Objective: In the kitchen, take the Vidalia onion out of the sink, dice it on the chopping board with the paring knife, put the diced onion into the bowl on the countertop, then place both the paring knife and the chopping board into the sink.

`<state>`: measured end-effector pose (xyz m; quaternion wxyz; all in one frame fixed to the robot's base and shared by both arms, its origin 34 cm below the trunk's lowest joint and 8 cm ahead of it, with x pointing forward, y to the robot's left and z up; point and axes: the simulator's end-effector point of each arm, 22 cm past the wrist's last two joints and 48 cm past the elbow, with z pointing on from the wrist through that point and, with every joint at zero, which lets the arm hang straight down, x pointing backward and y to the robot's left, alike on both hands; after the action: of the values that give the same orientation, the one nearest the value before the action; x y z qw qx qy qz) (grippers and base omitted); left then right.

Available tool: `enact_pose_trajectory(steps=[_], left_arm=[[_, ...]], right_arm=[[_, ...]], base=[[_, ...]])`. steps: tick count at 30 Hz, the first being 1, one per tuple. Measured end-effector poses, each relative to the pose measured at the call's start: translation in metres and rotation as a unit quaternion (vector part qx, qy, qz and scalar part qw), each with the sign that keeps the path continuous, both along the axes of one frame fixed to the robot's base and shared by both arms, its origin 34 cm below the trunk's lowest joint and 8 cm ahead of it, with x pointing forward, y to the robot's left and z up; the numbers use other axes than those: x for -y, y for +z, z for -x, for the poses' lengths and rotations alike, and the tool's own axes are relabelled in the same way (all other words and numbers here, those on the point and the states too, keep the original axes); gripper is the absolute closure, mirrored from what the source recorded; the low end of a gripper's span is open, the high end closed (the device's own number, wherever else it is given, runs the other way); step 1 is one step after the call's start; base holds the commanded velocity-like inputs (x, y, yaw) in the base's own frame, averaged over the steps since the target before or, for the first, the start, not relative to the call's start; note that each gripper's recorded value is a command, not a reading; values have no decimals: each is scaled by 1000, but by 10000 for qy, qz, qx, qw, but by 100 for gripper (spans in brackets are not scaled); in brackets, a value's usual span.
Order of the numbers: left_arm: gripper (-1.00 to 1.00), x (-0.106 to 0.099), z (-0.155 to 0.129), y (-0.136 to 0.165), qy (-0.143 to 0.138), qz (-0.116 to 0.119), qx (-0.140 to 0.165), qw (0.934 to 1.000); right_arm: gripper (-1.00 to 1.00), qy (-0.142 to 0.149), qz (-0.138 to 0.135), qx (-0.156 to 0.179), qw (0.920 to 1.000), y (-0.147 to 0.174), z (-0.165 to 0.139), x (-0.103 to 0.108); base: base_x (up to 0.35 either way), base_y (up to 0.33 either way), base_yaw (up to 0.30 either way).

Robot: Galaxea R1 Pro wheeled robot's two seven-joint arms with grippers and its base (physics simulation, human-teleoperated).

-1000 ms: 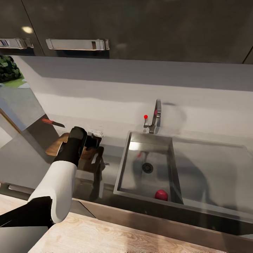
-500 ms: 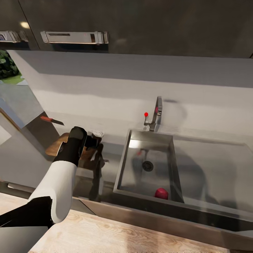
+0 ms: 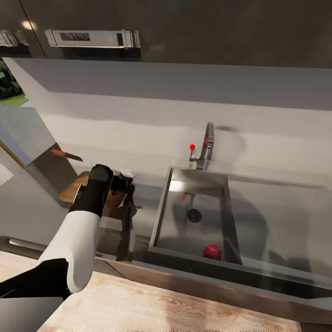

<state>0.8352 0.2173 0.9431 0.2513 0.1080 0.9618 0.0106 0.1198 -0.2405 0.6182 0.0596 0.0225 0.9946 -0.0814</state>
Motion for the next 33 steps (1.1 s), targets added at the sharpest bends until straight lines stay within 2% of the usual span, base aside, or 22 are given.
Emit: enact_pose_trajectory(steps=[11, 18, 26, 33], left_arm=[[100, 1, 0, -11, -5, 7, -54, 10000], [100, -1, -1, -16, -27, -80, -61, 9999], [100, -3, -1, -18, -28, -121, -71, 9999], [100, -1, -2, -14, 1, -30, -35, 10000]], right_arm=[[-100, 0, -1, -89, 10000, 0, 7, 0], [-100, -1, -1, -135, 9999, 0, 11, 0], [-100, 0, 2, -144, 9999, 0, 11, 0], [-100, 2, -1, -144, 9999, 0, 11, 0]], base=[[0, 0, 0], [-3, -3, 0], [-128, -200, 0], [-53, -204, 0]])
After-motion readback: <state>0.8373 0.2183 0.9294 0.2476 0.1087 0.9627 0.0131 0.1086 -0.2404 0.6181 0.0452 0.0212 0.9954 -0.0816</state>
